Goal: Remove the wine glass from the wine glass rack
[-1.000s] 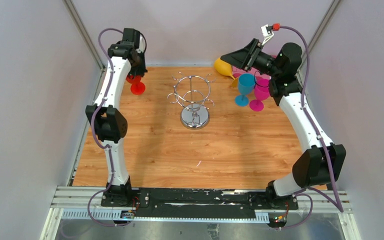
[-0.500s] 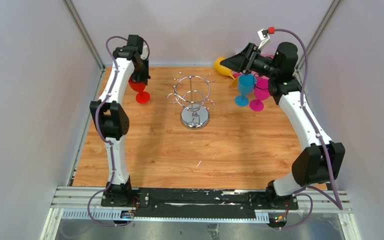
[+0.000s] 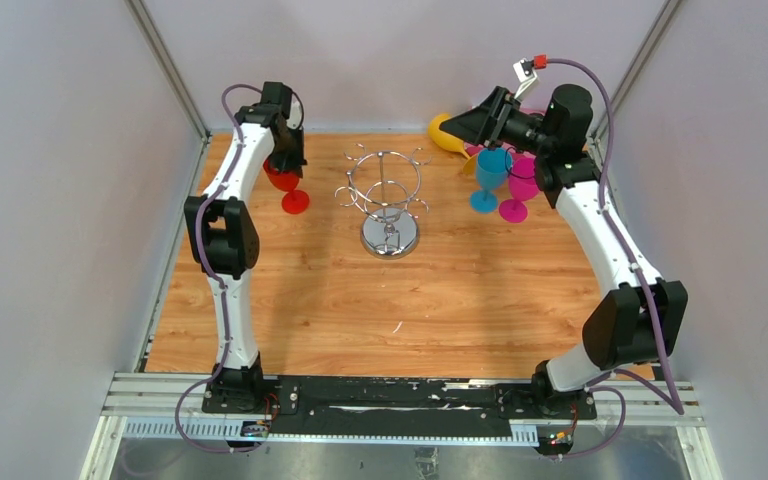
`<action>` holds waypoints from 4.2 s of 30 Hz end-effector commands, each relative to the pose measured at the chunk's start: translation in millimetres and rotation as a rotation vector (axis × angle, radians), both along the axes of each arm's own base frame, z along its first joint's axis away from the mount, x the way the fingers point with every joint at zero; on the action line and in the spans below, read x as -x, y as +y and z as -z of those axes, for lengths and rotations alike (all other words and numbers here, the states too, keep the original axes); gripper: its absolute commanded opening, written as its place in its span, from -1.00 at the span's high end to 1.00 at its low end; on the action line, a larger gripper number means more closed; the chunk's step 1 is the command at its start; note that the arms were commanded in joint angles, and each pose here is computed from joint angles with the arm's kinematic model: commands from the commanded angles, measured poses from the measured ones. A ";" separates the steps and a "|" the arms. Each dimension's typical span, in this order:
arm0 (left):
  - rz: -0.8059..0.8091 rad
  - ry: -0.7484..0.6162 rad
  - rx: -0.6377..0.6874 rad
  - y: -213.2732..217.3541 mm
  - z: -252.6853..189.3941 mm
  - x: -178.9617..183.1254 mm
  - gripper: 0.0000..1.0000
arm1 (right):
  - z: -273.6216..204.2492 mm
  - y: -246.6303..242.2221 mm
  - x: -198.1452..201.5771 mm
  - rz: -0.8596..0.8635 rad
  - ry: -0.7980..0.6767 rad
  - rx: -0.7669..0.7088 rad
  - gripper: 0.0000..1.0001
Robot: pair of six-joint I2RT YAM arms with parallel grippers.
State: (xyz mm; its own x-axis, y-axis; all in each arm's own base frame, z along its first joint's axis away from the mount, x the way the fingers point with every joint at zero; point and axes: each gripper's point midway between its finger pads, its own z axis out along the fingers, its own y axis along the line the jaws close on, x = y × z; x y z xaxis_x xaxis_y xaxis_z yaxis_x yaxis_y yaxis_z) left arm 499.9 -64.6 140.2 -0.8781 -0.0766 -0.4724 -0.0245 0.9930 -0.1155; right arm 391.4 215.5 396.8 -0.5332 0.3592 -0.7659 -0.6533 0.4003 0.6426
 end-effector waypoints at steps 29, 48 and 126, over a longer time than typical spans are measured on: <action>0.047 -0.109 0.037 -12.4 -19.0 -23.8 0.05 | 24.8 1.9 -37.9 0.006 0.038 0.062 -0.36; 0.154 -0.770 0.219 -51.7 -231.6 15.0 -0.09 | 95.5 8.2 -132.1 0.194 0.086 0.611 -0.40; 0.231 -0.833 0.320 -75.2 -208.9 78.5 -0.14 | 230.5 -96.3 -111.8 0.376 0.267 1.139 0.25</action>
